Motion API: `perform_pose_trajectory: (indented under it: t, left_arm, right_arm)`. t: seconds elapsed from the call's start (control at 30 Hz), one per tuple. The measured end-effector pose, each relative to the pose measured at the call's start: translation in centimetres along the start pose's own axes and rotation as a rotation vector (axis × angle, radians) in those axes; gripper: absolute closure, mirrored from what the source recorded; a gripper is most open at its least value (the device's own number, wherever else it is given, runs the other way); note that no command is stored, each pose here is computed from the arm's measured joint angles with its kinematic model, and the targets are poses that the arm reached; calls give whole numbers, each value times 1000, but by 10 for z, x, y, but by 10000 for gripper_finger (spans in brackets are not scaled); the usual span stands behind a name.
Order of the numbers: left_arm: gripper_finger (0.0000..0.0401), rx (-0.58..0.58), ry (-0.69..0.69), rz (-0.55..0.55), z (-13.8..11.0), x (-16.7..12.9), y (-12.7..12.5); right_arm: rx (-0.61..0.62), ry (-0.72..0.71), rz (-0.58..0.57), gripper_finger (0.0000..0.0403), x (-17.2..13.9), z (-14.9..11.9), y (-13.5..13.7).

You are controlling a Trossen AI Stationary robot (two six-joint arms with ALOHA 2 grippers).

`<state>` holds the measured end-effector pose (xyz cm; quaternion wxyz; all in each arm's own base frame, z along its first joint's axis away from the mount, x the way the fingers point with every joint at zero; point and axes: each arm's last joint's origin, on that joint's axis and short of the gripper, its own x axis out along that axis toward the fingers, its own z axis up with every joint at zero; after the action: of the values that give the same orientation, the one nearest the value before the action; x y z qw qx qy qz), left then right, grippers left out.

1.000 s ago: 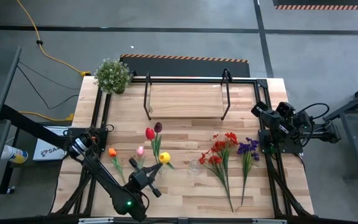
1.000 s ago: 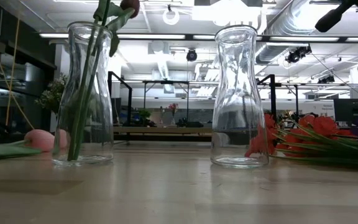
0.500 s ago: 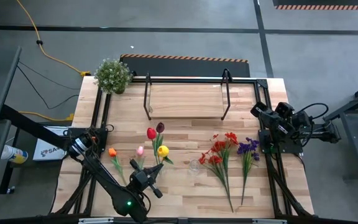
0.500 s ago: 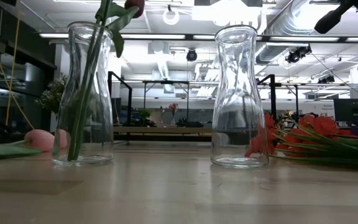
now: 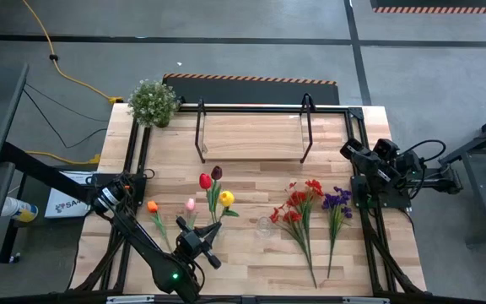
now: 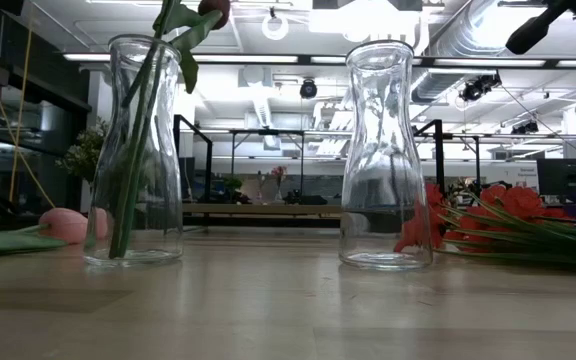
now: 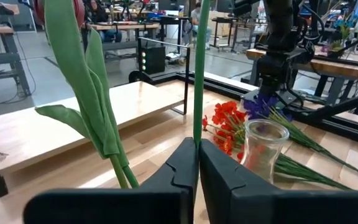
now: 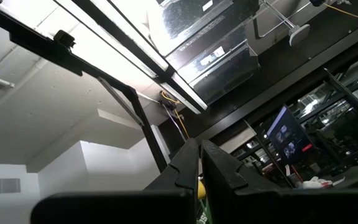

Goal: Pick and place flowers into a vace then onto a shelf
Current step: Put the yellow flower into the left transparent vase

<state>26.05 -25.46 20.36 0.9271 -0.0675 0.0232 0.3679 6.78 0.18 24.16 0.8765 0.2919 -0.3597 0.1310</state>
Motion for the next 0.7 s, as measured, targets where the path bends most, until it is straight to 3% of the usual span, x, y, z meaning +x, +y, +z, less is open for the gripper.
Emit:
perform_pose_trajectory:
  t: [0.2, 0.5, 0.7]
  left_arm:
    - [360, 0, 8, -17, 0, -7, 0]
    - [325, 4, 80, -23, -3, -21, 0]
    - [322, 5, 104, -10, -4, -21, 1]
  right_arm:
    - [1, 3, 4, 391, 0, 0, 0]
    - [-1, 2, 3, 391, 0, 0, 0]
    - [-1, 2, 2, 391, 0, 0, 0]
